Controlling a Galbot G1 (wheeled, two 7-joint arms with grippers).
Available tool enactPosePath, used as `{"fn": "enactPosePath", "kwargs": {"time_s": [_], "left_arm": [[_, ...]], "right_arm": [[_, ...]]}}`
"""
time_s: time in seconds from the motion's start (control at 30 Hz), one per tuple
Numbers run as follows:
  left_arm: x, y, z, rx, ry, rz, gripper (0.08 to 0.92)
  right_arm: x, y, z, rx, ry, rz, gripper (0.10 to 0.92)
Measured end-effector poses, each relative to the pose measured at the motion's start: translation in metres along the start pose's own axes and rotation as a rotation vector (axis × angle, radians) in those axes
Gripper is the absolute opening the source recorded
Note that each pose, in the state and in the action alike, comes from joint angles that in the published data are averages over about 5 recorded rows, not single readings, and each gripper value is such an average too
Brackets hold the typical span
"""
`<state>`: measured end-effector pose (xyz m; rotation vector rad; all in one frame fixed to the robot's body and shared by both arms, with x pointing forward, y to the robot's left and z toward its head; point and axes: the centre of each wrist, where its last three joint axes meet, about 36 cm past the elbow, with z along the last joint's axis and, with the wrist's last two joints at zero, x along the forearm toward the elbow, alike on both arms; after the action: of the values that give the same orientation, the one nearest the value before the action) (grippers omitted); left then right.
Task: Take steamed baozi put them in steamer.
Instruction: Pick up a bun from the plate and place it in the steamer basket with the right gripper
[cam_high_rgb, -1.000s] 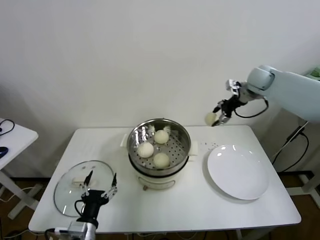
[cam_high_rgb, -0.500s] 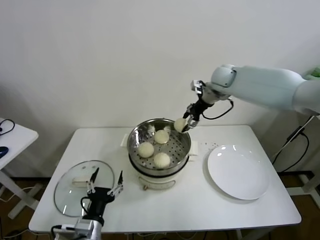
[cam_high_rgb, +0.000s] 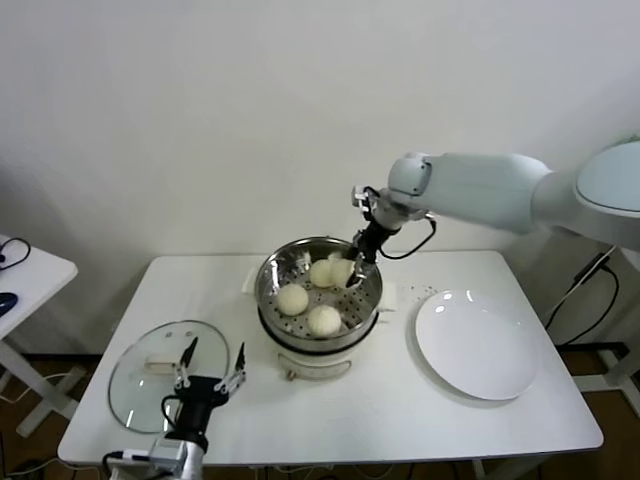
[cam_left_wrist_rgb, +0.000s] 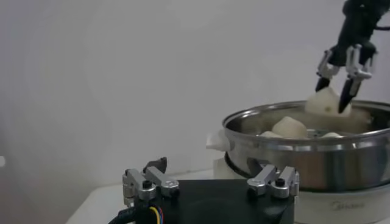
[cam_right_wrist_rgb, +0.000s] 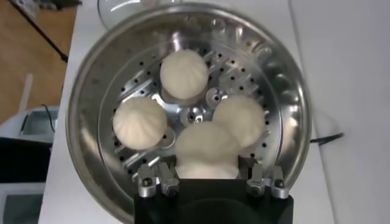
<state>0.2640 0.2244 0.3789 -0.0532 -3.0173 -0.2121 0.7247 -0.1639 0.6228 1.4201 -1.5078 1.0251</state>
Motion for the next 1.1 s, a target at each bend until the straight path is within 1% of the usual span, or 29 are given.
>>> {"fn": "enactPosePath", "kwargs": {"time_s": [0.3, 0.77, 0.87, 1.0, 1.1], "left_arm": [[-0.001, 0.004, 0.001, 0.005, 0.003, -0.013, 0.823], [-0.003, 0.001, 0.001, 0.014, 0.001, -0.014, 0.823], [-0.003, 0.0, 0.001, 0.014, 0.001, -0.014, 0.823], [-0.004, -0.001, 0.001, 0.017, 0.0, -0.015, 0.823], [-0.005, -0.001, 0.001, 0.017, 0.0, -0.015, 0.823]], "right_arm": [[-0.021, 0.002, 0.006, 0.033, 0.065, -0.013, 0.67], [-0.031, 0.003, 0.006, 0.059, 0.105, -0.015, 0.681], [-0.032, 0.003, 0.007, 0.064, 0.108, -0.012, 0.708], [-0.032, 0.003, 0.007, 0.069, 0.109, -0.009, 0.793], [-0.031, 0.003, 0.006, 0.071, 0.106, -0.007, 0.818]]}}
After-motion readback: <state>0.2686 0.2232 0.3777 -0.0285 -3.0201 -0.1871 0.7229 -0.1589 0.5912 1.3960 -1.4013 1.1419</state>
